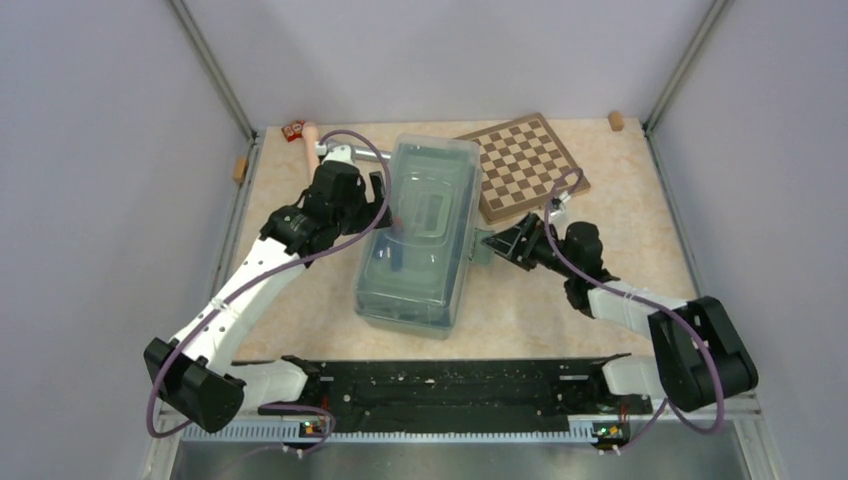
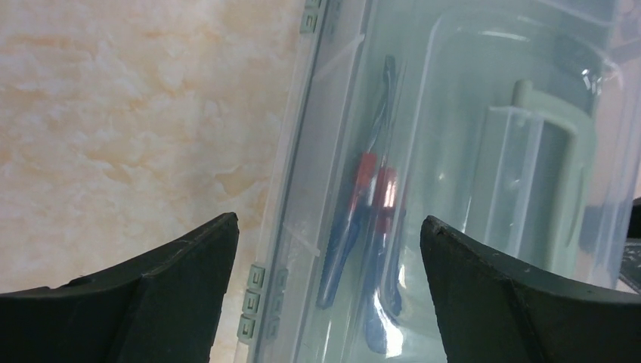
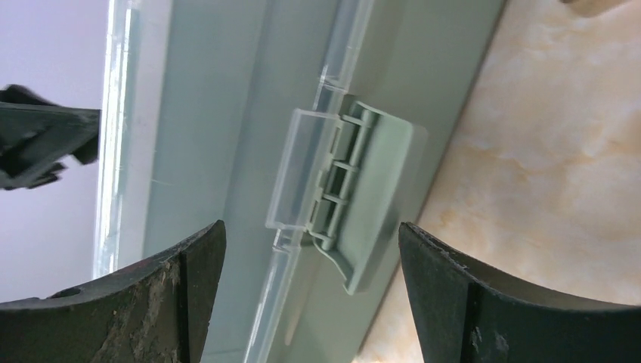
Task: Pack the tool kit
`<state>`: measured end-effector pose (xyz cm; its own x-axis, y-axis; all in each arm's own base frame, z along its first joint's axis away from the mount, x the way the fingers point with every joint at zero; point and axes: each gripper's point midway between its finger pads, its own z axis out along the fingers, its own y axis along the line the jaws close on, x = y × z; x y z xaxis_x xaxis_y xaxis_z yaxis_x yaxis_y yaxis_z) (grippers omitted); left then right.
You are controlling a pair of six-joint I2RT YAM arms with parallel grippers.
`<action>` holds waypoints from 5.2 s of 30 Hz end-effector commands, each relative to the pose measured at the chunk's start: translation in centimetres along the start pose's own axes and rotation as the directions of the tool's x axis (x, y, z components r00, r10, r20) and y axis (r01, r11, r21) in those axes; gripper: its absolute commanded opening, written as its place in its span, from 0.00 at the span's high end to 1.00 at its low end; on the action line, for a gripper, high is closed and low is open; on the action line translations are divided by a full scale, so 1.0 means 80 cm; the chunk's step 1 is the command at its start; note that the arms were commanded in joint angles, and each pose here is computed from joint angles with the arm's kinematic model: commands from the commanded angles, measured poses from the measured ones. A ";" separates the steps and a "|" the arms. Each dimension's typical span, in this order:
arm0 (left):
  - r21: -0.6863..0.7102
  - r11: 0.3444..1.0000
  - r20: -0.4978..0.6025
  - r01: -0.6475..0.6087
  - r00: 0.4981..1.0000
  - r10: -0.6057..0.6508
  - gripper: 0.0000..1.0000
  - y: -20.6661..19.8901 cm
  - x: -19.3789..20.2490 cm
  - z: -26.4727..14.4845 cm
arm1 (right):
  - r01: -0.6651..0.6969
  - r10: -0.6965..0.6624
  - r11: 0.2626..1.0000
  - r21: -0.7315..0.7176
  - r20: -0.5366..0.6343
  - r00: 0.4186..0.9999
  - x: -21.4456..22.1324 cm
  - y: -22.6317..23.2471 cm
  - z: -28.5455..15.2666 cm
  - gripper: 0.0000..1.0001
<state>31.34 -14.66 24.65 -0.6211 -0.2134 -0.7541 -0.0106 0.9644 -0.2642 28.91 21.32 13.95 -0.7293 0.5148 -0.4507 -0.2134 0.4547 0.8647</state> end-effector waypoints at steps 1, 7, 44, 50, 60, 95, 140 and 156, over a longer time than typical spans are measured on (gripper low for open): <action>0.074 0.996 0.036 0.050 0.998 -0.053 0.06 -0.014 -0.005 -0.007 | 0.037 -0.034 0.979 -0.202 0.018 0.999 -0.013 0.044 0.007 0.18; 0.071 0.996 0.013 0.053 0.998 -0.054 0.06 -0.012 0.006 -0.003 | -0.009 0.007 0.962 -0.273 -0.009 1.000 -0.008 0.047 0.015 0.19; 0.107 0.992 -0.025 0.063 0.998 -0.060 0.08 -0.036 0.024 0.010 | -0.033 0.010 0.825 -0.565 -0.044 0.999 -0.004 0.111 0.019 0.11; 0.107 0.992 -0.021 0.059 0.998 -0.057 0.08 -0.038 0.023 0.009 | -0.024 -0.005 0.811 -0.585 -0.048 0.999 -0.003 0.123 0.009 0.21; 0.084 0.995 -0.016 0.053 0.999 -0.051 0.08 -0.032 0.024 0.009 | -0.072 0.036 0.845 -0.529 -0.078 0.996 -0.001 0.115 0.006 0.26; 0.087 0.994 0.015 0.059 0.998 -0.060 0.09 -0.033 0.018 -0.002 | -0.028 0.000 0.939 -0.342 -0.083 0.997 0.005 0.098 0.028 0.58; 0.136 0.984 -0.059 0.115 0.992 -0.108 0.09 -0.048 0.050 0.025 | -0.222 0.155 0.928 -0.301 -0.231 0.960 0.058 0.023 0.056 0.56; 0.037 0.987 0.186 0.155 0.970 -0.159 0.08 0.003 -0.008 -0.032 | -0.103 0.084 0.967 -0.232 -0.091 0.992 -0.009 0.012 0.025 0.38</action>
<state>29.99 -16.22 23.00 -0.5805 -0.3281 -0.7452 -0.0417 0.9260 -0.3752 30.19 25.00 13.35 -0.8359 0.4886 -0.2503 -0.2114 0.1342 0.9681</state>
